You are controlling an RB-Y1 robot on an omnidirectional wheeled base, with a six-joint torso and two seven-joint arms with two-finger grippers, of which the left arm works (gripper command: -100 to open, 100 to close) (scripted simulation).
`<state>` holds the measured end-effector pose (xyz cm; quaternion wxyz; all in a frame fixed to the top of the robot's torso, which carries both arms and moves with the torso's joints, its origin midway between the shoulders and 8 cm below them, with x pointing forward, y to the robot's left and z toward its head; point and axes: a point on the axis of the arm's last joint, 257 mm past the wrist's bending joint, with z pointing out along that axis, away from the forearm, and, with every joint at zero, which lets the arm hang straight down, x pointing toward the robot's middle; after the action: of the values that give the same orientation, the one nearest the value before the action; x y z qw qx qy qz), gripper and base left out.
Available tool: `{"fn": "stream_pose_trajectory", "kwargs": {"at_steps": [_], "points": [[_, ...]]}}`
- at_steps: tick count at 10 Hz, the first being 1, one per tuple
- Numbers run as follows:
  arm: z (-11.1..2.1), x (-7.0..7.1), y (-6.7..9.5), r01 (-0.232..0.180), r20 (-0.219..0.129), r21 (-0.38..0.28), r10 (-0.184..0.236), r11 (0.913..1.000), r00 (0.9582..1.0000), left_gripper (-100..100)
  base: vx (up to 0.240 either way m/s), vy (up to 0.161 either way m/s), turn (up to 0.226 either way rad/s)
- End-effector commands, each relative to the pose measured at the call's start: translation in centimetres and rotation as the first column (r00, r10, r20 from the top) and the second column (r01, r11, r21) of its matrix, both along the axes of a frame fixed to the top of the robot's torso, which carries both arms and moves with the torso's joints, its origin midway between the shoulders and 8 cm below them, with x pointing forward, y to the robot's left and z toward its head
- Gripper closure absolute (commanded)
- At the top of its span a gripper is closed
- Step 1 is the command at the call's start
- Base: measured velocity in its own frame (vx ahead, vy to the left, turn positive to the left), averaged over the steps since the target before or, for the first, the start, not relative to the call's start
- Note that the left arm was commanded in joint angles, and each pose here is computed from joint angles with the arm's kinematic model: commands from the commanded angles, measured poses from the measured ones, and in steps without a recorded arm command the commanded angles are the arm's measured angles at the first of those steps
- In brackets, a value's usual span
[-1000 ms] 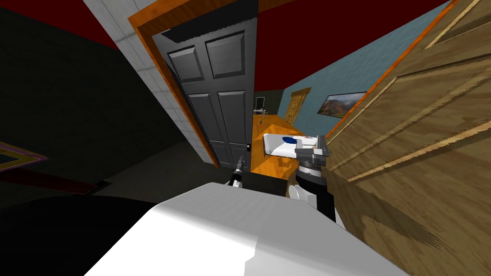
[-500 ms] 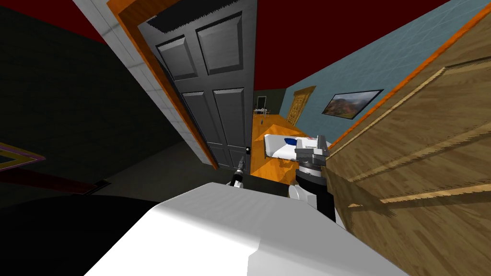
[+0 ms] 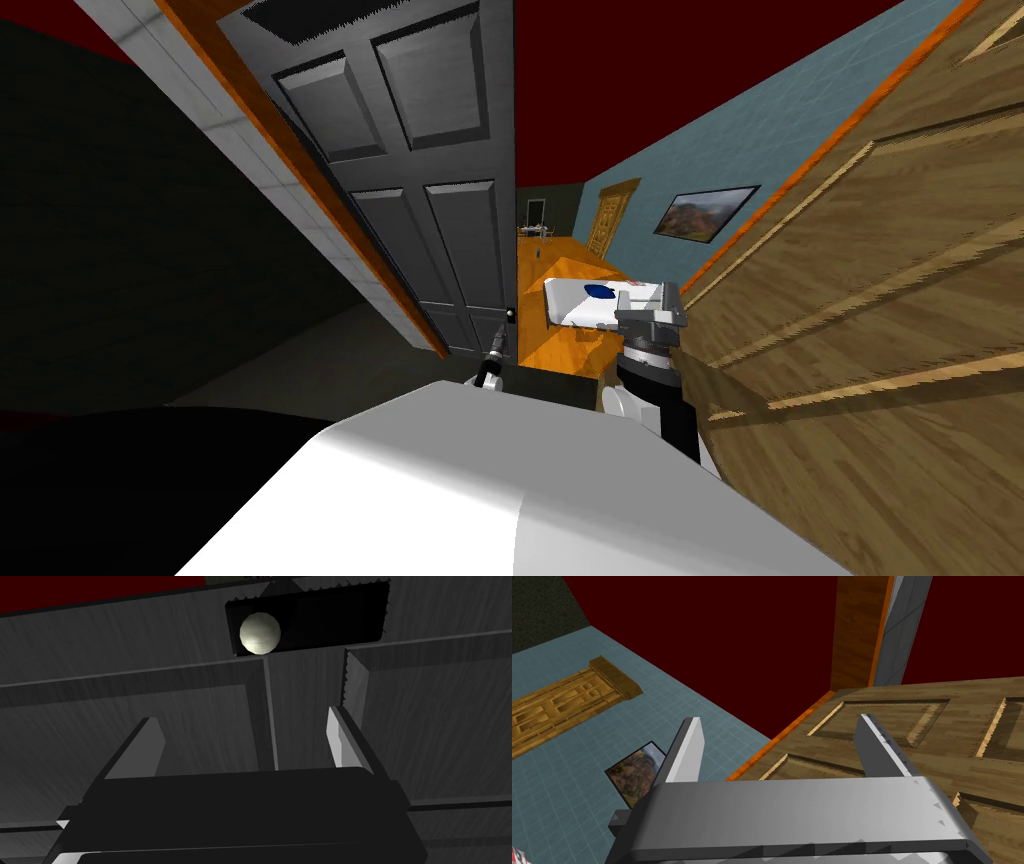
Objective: Pull the door open
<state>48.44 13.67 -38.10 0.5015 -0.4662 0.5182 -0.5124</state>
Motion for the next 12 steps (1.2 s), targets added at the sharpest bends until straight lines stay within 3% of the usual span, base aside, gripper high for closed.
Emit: {"fn": "stream_pose_trajectory", "kwargs": {"at_steps": [1, 2, 5, 6, 8, 11, 12], "points": [[0.2, 0.3, 1.6, -0.013, 0.012, 0.015, 0.013, 0.9998, 0.9998, -100, -0.068, 0.071, -0.101], [0.2, 0.3, 1.6, -0.013, 0.012, 0.015, 0.013, 0.9998, 0.9998, -100, -0.032, 0.037, -0.026], [0.9, 1.2, 6.2, -0.056, 0.030, 0.060, 0.054, 0.9966, 0.9981, -100, -0.033, 0.036, -0.246], [0.9, 1.2, 6.2, -0.056, 0.030, 0.060, 0.054, 0.9966, 0.9981, -100, -0.023, 0.027, -0.043], [1.1, 1.7, 9.6, -0.096, 0.035, 0.079, 0.093, 0.9922, 0.9950, -100, -0.025, 0.018, -0.205], [1.0, 1.7, 10.8, -0.113, 0.034, 0.081, 0.111, 0.9902, 0.9933, -100, -0.017, 0.015, -0.045], [0.7, 1.7, 12.6, -0.146, 0.024, 0.073, 0.145, 0.9866, 0.9892, -100, -0.004, -0.001, -0.097]]}}
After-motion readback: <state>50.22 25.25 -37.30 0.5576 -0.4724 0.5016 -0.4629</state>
